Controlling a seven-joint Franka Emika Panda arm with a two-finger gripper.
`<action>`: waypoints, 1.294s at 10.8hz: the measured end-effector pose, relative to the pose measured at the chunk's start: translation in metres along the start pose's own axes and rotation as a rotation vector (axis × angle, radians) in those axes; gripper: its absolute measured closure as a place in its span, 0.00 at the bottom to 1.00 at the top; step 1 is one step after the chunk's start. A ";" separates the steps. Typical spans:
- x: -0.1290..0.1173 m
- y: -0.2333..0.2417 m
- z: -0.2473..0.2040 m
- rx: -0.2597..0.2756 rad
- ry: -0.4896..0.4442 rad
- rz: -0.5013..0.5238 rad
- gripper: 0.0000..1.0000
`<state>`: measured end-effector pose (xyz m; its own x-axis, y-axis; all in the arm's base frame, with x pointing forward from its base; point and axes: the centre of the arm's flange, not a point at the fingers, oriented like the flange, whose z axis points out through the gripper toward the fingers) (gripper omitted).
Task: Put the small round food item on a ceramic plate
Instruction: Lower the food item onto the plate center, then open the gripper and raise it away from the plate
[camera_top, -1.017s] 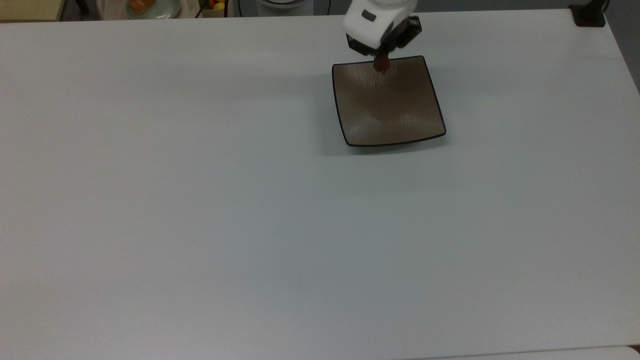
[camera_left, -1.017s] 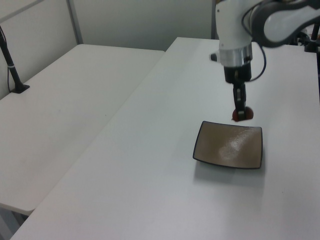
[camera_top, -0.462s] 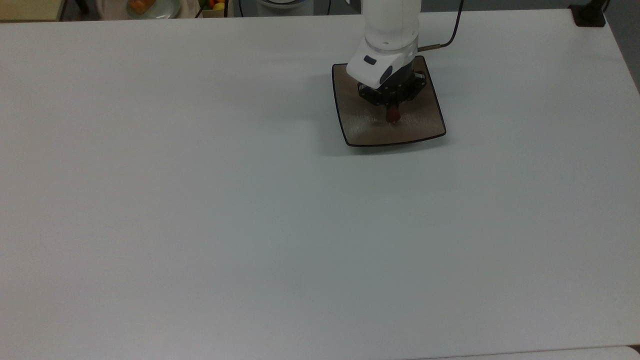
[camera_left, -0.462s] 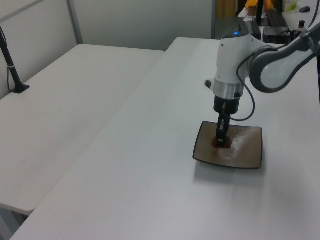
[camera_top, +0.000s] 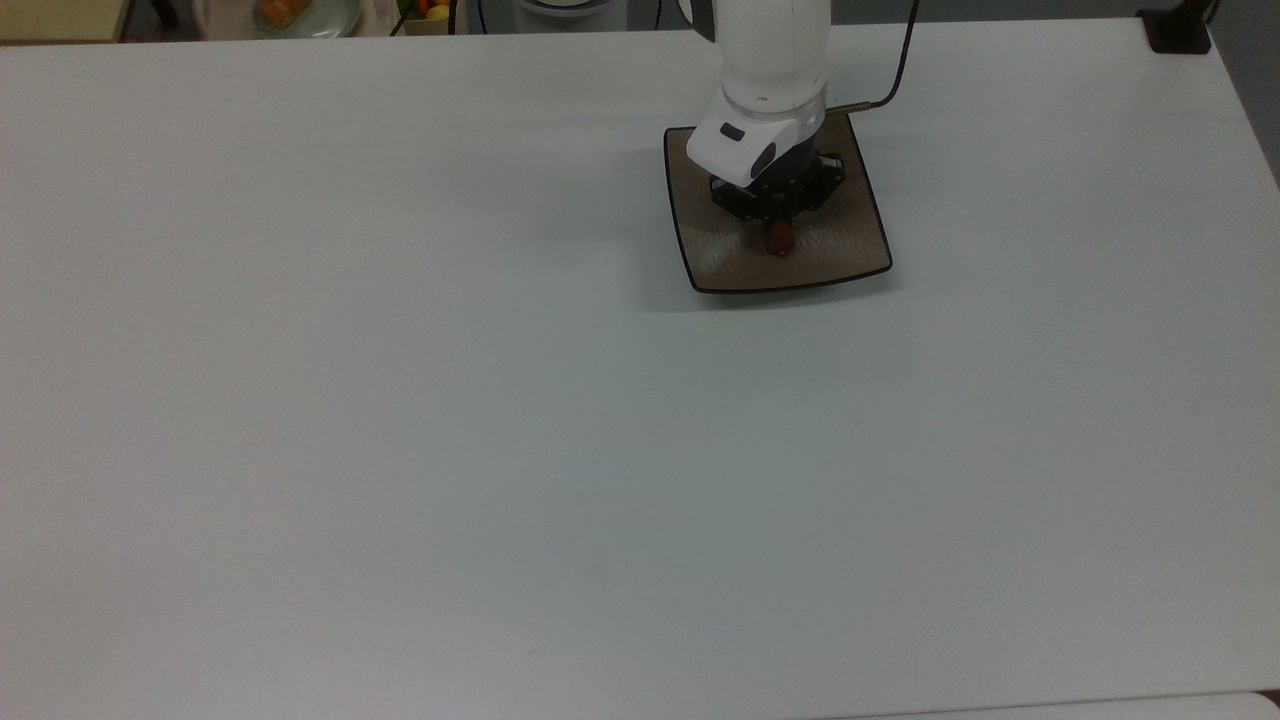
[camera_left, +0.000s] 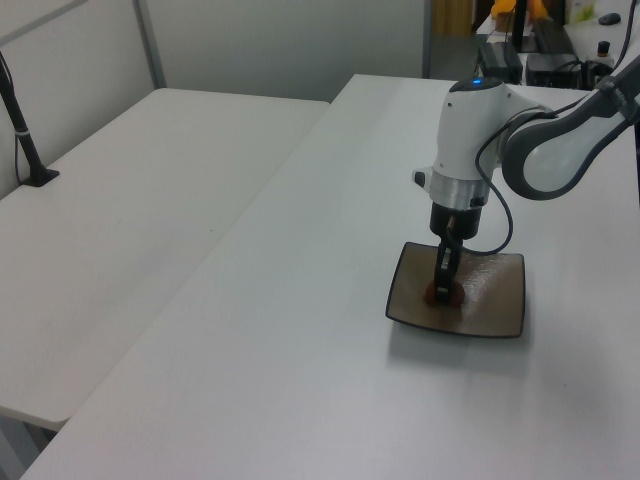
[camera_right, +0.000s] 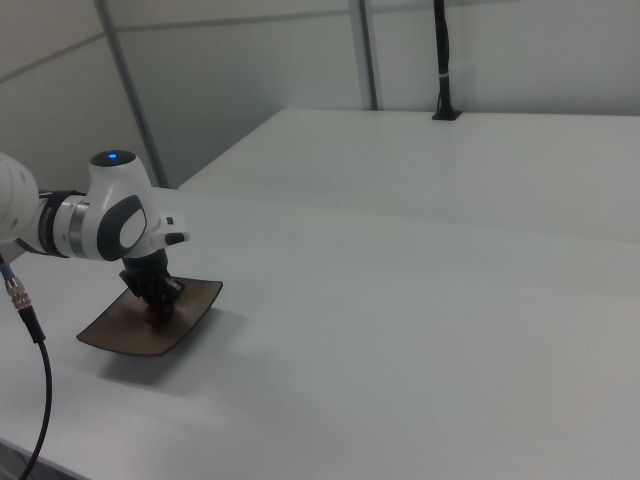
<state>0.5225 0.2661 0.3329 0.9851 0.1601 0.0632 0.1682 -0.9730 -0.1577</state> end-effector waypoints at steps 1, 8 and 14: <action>0.000 0.002 0.000 -0.002 -0.007 0.003 0.66; 0.029 0.004 -0.099 -0.025 -0.098 0.027 0.00; 0.021 0.114 -0.315 -0.050 -0.013 0.281 0.00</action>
<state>0.5508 0.1065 0.6269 0.9932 -0.1155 0.0110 -0.1134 -0.9864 -0.1187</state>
